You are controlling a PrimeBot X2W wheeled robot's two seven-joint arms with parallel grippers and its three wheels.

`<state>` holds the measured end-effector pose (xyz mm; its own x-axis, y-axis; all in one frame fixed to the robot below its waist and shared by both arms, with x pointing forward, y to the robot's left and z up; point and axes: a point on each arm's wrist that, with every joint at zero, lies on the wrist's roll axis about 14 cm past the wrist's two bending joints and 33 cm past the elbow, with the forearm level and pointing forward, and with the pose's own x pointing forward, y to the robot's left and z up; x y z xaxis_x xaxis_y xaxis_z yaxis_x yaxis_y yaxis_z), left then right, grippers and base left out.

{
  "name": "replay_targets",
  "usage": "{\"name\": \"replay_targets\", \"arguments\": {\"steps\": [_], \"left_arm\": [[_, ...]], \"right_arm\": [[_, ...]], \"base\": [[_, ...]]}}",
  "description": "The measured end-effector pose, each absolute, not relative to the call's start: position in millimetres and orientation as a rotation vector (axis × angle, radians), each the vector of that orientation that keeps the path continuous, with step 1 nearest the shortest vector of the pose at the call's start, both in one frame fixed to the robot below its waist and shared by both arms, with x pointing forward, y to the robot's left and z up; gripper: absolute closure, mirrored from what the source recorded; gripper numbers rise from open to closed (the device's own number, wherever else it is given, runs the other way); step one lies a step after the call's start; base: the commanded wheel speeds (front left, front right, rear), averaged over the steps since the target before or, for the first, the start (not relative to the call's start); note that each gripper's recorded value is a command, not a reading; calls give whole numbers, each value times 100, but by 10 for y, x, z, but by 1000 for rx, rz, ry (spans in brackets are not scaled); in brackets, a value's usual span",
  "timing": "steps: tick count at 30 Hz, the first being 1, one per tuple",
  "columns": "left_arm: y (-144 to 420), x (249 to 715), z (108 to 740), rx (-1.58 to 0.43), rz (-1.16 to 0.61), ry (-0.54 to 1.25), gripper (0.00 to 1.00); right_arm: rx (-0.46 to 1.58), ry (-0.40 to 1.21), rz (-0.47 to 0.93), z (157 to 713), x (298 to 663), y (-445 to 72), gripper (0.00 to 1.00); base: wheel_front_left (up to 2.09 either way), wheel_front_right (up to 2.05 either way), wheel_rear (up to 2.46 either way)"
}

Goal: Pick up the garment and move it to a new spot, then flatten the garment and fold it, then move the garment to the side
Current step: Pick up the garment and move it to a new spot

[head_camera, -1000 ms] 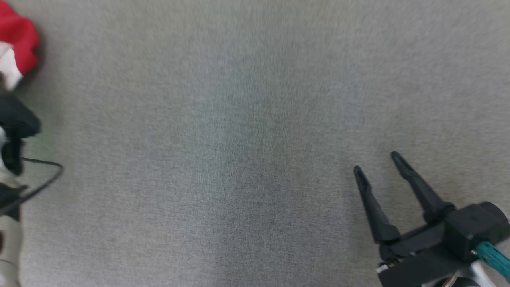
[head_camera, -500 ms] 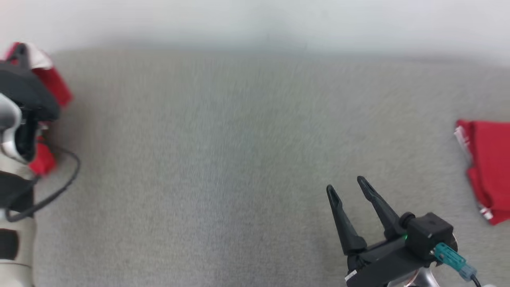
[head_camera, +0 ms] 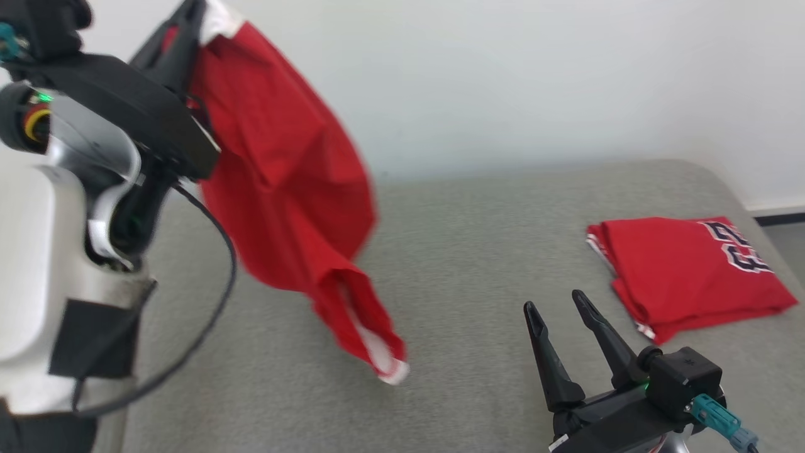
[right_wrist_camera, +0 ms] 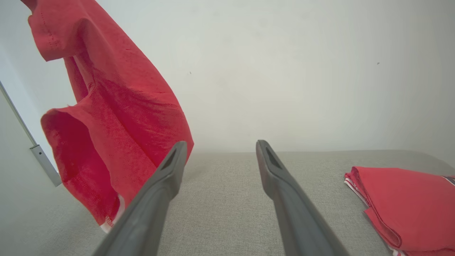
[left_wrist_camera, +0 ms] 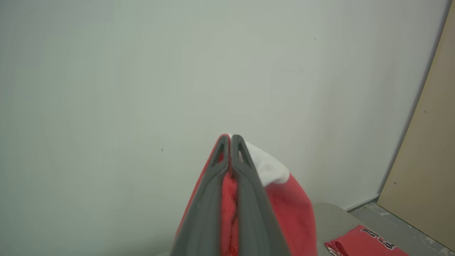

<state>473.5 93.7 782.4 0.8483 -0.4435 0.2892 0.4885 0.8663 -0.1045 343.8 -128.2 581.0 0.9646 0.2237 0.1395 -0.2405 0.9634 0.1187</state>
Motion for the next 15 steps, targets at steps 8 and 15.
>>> {"name": "replay_targets", "arguments": {"steps": [8, 15], "left_arm": [[-104, 4443, 7360, -143, -750, -155, 100], [-403, 4389, 6416, -163, -781, 34, 100]], "right_arm": [[136, -154, 115, 5866, 3200, -1650, 0], [142, -149, 49, 5829, 3085, -1832, 0]], "base": [[0, 0, 0], [0, 0, 0]]}}
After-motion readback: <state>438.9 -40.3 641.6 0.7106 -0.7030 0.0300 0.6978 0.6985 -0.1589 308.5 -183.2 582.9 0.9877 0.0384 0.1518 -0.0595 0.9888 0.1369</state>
